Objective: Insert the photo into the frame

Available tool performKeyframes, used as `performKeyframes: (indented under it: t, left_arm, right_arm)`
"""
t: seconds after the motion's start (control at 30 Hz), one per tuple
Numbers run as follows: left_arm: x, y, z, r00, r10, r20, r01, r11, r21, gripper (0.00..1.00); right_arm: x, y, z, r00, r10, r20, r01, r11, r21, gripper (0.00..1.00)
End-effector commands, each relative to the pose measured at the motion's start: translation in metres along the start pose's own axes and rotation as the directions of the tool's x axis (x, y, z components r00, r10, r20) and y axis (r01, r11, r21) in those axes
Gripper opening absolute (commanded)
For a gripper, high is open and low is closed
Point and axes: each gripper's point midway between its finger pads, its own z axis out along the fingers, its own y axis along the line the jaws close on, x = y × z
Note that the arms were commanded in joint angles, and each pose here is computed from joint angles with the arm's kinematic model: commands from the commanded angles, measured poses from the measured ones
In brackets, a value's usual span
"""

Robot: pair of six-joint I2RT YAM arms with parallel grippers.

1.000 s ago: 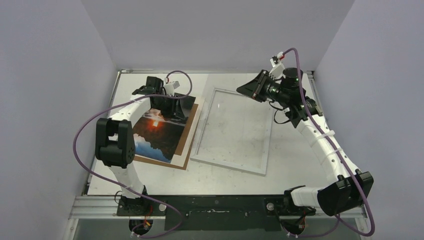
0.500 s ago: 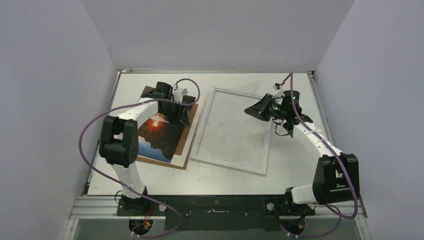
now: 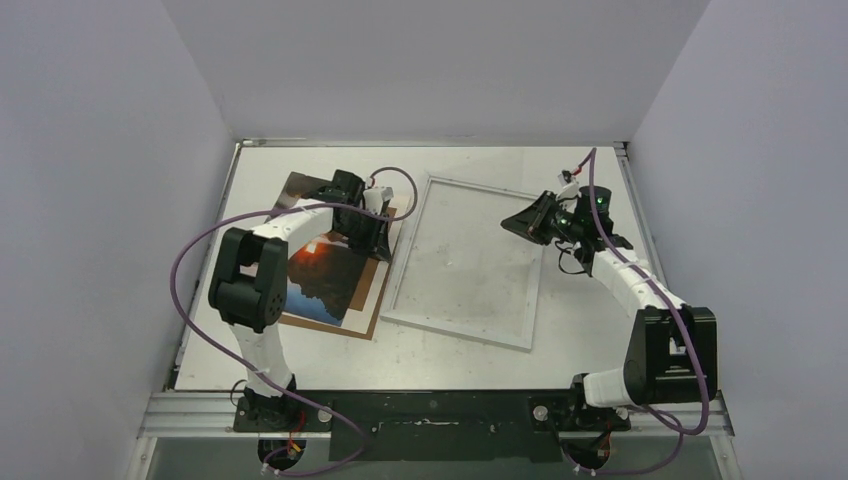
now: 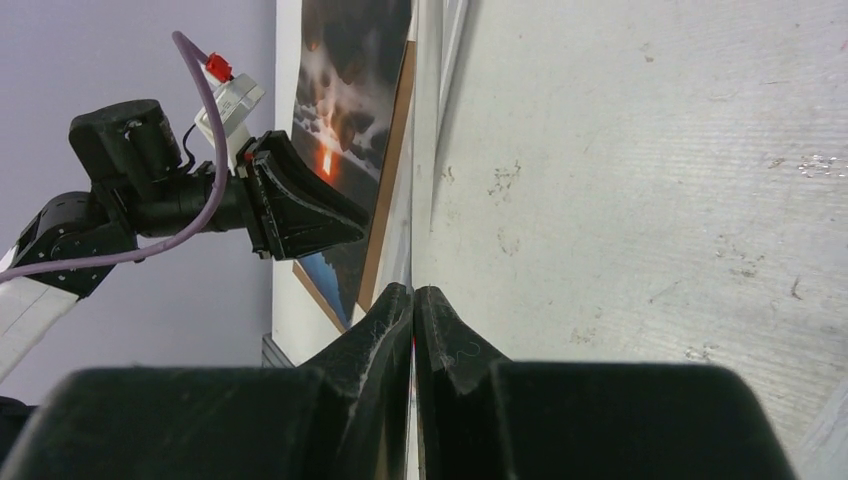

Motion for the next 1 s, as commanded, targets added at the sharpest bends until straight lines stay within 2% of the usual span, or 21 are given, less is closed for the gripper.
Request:
performKeyframes:
  t: [0.0, 0.97]
  left_arm:
    - [-0.005, -0.007, 0.008, 0.999, 0.039, 0.006, -0.039, 0.999, 0.014, 0.29]
    - [-0.007, -0.009, 0.019, 0.998, 0.055, -0.026, -0.055, 0.998, 0.018, 0.19]
  right_arm:
    - [-0.013, -0.005, 0.000, 0.996, -0.073, 0.041, 0.073, 0.997, -0.001, 0.05]
    - [-0.009, -0.056, 0.001, 0.998, -0.040, 0.041, 0.036, 0.995, 0.090, 0.05]
